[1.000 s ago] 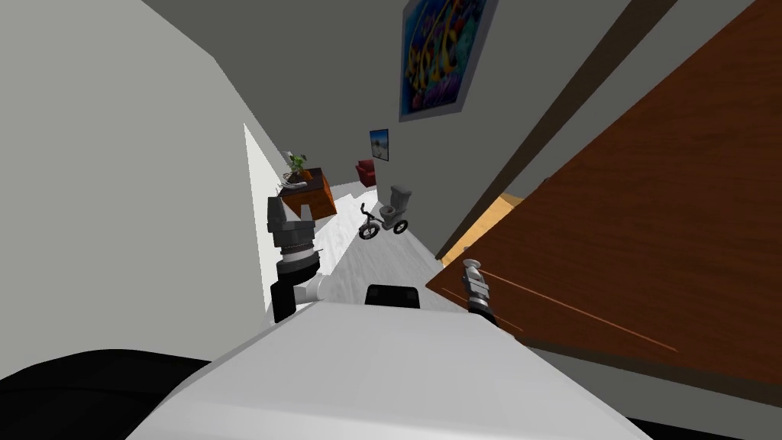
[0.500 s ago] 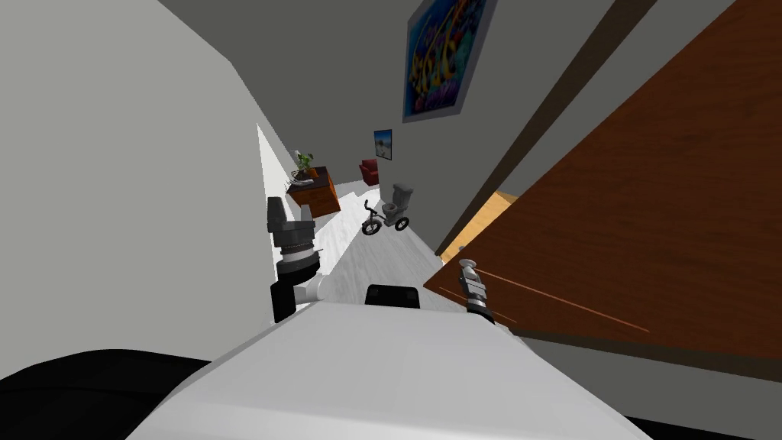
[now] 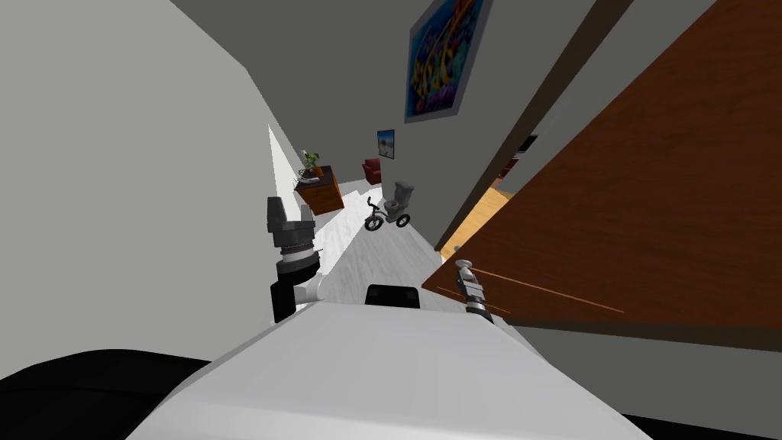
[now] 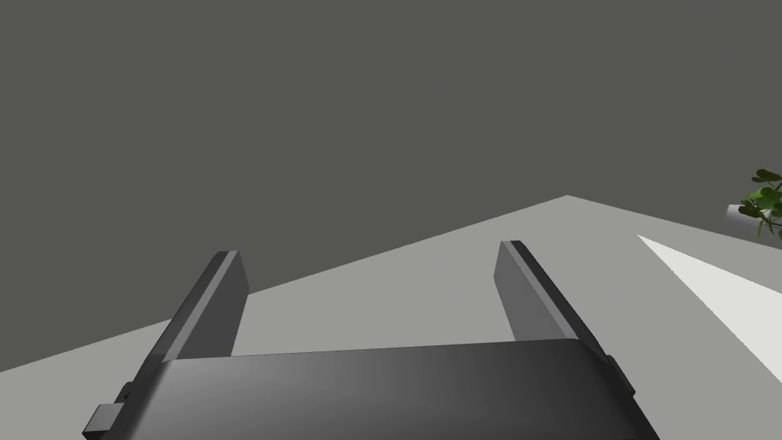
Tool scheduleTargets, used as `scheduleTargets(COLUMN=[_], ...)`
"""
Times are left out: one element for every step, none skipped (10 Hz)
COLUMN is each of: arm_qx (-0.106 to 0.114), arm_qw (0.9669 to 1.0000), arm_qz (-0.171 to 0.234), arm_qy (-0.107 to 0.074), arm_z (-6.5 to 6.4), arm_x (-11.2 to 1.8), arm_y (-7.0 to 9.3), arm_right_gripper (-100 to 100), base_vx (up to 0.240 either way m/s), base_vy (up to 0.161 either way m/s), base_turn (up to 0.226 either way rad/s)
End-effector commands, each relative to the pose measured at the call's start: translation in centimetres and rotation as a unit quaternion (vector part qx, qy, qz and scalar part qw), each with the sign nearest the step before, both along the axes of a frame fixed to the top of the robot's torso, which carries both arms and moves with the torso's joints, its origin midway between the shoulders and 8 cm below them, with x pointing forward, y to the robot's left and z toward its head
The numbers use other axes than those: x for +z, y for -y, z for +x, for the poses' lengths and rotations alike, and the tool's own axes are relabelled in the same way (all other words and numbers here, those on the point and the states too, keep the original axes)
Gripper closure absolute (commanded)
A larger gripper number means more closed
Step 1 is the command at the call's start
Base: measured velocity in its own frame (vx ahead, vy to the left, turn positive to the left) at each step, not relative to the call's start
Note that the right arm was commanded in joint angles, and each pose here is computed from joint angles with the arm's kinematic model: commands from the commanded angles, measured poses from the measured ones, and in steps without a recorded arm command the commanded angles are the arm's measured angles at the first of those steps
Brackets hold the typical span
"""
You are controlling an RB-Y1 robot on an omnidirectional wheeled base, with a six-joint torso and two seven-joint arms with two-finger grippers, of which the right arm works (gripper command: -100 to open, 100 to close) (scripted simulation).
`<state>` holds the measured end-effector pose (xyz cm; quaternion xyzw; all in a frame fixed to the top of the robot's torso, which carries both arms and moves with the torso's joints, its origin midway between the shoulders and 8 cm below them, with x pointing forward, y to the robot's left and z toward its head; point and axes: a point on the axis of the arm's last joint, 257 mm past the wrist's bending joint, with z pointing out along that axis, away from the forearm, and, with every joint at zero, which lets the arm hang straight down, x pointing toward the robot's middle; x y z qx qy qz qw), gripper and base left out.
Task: Pull the door open
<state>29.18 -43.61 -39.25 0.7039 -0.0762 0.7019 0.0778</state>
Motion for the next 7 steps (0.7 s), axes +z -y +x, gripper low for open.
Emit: scheduleTargets(arm_qx=[0.012,0.008,0.018,0.020,0.028,0.034,0.039], arm_qw=[0.9999,1.0000,0.9998,0.9998,0.9996,0.9994,0.9992], arm_qz=[0.001,0.000,0.001,0.001,0.001,0.001,0.001], arm_qy=[0.001,-0.001,-0.002,-0.002,-0.001,-0.001,0.000], arm_z=[-0.3,-0.2,-0.5,-0.6,-0.9,-1.1,-1.3], arm_x=[0.1,0.0,-0.2,-0.2,-0.1,-0.1,0.0], arm_y=[-0.6,-0.4,-0.9,-0.9,-1.1,-1.2,-1.4], arm_right_gripper=[100,100,100,100,100,100,100], base_vx=[-0.193,-0.082,-0.158,-0.213,-0.216,-0.231,-0.215], base_vy=[-0.029,-0.005,-0.012,-0.030,-0.058,-0.043,-0.022], base_turn=[0.043,0.015,0.115,0.099,0.125,0.136,0.096])
